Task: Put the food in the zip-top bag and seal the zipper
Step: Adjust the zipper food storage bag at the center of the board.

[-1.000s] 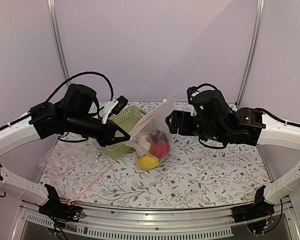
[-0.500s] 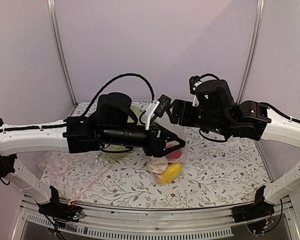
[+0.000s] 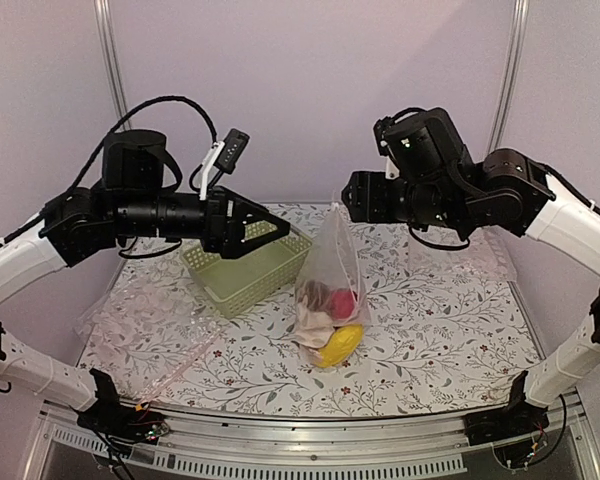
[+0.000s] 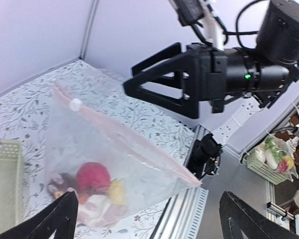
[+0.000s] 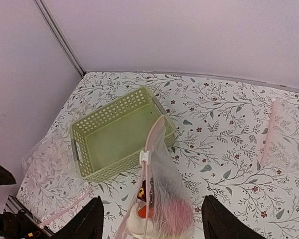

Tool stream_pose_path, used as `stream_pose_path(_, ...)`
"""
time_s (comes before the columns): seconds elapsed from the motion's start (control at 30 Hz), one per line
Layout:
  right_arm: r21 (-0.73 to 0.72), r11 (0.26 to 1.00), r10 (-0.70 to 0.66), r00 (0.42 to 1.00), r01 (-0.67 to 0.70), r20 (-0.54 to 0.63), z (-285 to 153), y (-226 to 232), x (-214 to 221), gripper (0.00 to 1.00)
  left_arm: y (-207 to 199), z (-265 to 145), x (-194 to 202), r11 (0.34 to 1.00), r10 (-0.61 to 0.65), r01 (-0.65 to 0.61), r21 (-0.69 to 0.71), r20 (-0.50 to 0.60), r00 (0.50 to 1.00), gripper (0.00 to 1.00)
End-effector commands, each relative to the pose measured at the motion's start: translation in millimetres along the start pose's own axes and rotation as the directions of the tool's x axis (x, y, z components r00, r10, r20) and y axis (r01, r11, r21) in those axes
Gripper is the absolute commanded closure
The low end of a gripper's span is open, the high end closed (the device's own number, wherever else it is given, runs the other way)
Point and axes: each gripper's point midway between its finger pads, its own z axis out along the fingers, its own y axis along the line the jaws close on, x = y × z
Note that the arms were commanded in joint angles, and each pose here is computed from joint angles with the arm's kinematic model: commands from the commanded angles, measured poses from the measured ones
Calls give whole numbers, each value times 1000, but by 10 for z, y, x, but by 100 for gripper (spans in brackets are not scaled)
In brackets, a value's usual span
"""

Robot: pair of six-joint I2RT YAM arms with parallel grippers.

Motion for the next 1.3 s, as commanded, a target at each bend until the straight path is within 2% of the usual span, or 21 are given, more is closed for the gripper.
stream_pose_path(0.0,17,997,-72,989,75,-133,226,-11,172,34,661,-172,404,986,-59,27,-162,-191,980,1)
stream_pose_path(0.13,63,989,-122,980,133,-157,389,53,130,39,1007,-312,351,978,-102,73,-196,-142,985,0)
stream_pose_path(0.27,128,975,-162,973,184,-166,606,57,148,46,1126,-355,344,980,-110,88,-179,-117,987,0)
stream_pose_path(0.43,207,951,-198,966,231,-168,754,-5,123,50,1171,-336,431,982,-113,90,-166,-133,985,0)
stream_pose_path(0.6,220,944,-209,960,248,-183,865,-17,167,67,1184,-357,456,983,-96,73,-170,-132,987,1)
stream_pose_path(0.7,210,947,-206,960,245,-191,898,-5,189,73,1189,-368,441,983,-86,63,-175,-127,988,0)
stream_pose_path(0.77,206,947,-206,959,245,-194,925,3,203,84,1190,-365,440,983,-83,60,-173,-126,989,0)
stream_pose_path(0.83,192,953,-201,962,236,-184,926,35,182,99,1177,-362,432,985,-71,49,-164,-126,990,0)
stream_pose_path(0.93,112,967,-207,965,227,-162,911,173,138,100,1075,-357,375,994,-35,23,-108,-114,993,0)
stream_pose_path(1.07,-143,963,-242,966,227,-97,632,497,21,100,901,-407,166,999,23,-26,-46,-58,998,0)
stream_pose_path(1.27,-475,829,-366,928,296,-62,148,811,87,100,636,-430,-118,994,86,-86,65,6,996,0)
